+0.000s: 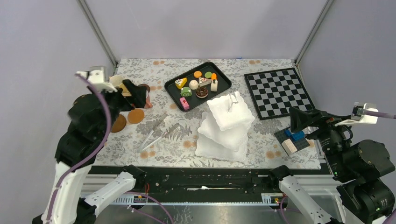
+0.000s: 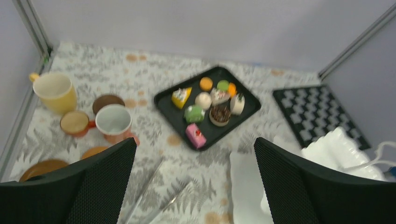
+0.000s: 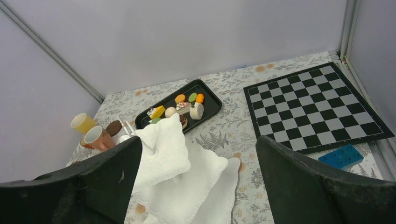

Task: Serve the afternoon tea

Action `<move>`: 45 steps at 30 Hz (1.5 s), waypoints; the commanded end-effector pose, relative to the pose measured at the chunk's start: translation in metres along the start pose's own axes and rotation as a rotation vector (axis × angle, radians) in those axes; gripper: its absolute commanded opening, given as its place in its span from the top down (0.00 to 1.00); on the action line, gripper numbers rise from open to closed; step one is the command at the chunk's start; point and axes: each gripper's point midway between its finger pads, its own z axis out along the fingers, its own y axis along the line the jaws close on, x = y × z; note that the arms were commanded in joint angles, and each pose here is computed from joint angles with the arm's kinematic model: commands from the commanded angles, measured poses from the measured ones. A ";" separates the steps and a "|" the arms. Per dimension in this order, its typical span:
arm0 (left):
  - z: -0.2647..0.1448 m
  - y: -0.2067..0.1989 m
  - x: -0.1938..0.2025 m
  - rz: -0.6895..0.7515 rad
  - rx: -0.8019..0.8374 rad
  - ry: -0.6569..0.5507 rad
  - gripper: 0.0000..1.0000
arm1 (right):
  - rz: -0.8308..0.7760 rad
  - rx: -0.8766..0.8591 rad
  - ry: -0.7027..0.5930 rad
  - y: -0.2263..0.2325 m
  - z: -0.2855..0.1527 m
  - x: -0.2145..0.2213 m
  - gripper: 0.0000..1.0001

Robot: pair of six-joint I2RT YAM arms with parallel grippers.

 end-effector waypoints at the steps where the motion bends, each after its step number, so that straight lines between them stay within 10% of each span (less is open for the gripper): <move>1: 0.023 0.005 0.066 0.042 -0.045 0.256 0.01 | -0.002 0.024 -0.002 -0.006 0.000 0.003 0.02; 16: 0.061 0.028 0.295 0.165 -0.121 1.029 0.01 | -0.059 -0.249 -0.023 0.031 -0.011 0.019 0.02; 31: 0.076 0.058 0.389 0.097 -0.274 1.085 0.07 | -0.025 -0.272 -0.082 0.031 -0.024 0.015 0.02; 45: 0.121 0.061 0.393 0.046 -0.363 0.967 0.54 | 0.018 -0.278 -0.088 0.032 -0.022 0.017 0.02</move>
